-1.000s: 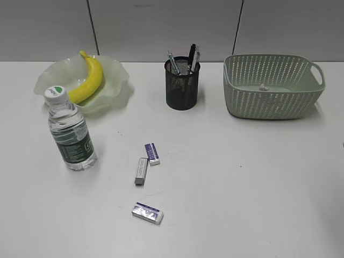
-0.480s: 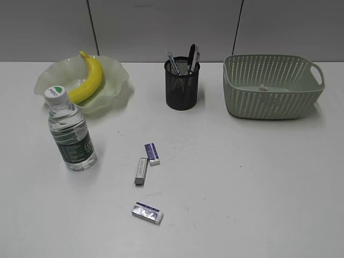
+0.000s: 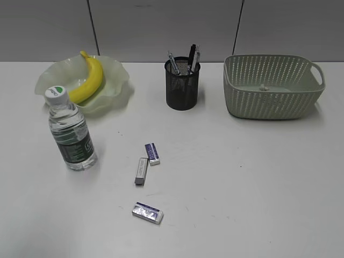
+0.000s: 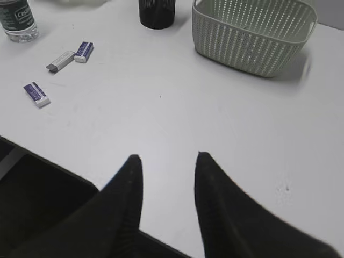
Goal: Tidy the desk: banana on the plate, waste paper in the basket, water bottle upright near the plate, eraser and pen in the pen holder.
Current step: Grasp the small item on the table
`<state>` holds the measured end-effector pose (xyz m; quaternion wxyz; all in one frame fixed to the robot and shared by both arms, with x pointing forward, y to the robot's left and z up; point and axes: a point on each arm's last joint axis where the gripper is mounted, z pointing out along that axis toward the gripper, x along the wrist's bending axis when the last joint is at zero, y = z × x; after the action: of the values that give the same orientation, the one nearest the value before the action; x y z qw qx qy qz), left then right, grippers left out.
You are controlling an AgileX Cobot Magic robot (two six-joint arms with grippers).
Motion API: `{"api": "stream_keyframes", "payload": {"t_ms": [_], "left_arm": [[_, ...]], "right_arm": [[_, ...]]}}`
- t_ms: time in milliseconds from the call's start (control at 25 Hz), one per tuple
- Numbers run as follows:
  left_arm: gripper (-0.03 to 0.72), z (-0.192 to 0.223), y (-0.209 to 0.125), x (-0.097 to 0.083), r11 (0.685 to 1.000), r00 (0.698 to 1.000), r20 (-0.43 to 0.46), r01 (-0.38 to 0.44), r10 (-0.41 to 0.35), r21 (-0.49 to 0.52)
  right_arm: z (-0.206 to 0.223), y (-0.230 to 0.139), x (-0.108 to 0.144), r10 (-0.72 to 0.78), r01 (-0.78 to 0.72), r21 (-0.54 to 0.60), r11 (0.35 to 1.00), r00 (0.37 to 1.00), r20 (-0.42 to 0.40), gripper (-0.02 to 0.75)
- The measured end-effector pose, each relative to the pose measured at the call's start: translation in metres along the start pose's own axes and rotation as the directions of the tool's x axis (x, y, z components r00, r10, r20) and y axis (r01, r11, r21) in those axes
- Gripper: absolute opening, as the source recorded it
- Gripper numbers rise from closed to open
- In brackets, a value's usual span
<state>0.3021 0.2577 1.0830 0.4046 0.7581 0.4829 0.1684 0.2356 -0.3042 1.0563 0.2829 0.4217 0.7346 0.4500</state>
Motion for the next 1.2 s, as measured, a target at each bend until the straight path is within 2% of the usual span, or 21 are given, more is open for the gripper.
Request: {"api": "stream_keyframes", "payload": {"t_ms": [160,200,280,400,520,640,760,880,960,1200], "left_arm": [[0.300,0.056,0.029,-0.010,0.978,0.995,0.037,0.087,-0.096,0.190],[0.300,0.078,0.034,-0.012,0.959,0.992,0.032,0.112,-0.124,0.261],[0.300,0.106,0.044,-0.016,0.930,0.984,0.029,0.155,-0.175,0.333],[0.300,0.151,0.062,-0.022,0.881,0.971,0.017,0.210,-0.239,0.423],[0.302,0.200,0.076,-0.033,0.836,0.963,0.016,0.226,-0.269,0.500],[0.326,0.238,0.084,-0.046,0.808,0.965,0.010,0.214,-0.262,0.549],[0.383,0.276,0.087,-0.055,0.769,0.966,-0.065,0.240,-0.251,0.592],[0.407,0.304,0.086,-0.054,0.729,0.963,-0.180,0.270,-0.202,0.629],[0.414,0.320,0.089,-0.053,0.718,0.961,-0.219,0.274,-0.171,0.640],[0.416,0.352,0.083,-0.051,0.682,0.957,-0.257,0.277,-0.133,0.677]], "right_arm": [[0.000,0.000,0.000,-0.001,0.001,-0.001,1.000,1.000,0.001,0.276],[0.000,0.000,0.000,-0.001,0.001,-0.001,1.000,1.000,0.001,0.276],[0.000,0.000,0.000,-0.001,0.001,0.000,1.000,1.000,0.002,0.276],[0.000,0.001,0.000,-0.002,0.002,-0.001,1.000,1.000,0.003,0.276],[0.000,0.001,0.000,-0.002,0.002,-0.001,1.000,1.000,0.004,0.276],[0.000,0.001,0.000,-0.002,0.002,-0.001,1.000,1.000,0.004,0.276],[0.000,0.001,0.000,-0.002,0.002,-0.001,1.000,1.000,0.004,0.276],[0.000,0.001,0.000,-0.002,0.002,-0.001,1.000,1.000,0.004,0.276],[0.000,0.001,0.000,-0.002,0.002,-0.001,1.000,1.000,0.004,0.276],[0.000,0.001,0.000,-0.003,0.003,-0.001,1.000,1.000,0.005,0.276]]}}
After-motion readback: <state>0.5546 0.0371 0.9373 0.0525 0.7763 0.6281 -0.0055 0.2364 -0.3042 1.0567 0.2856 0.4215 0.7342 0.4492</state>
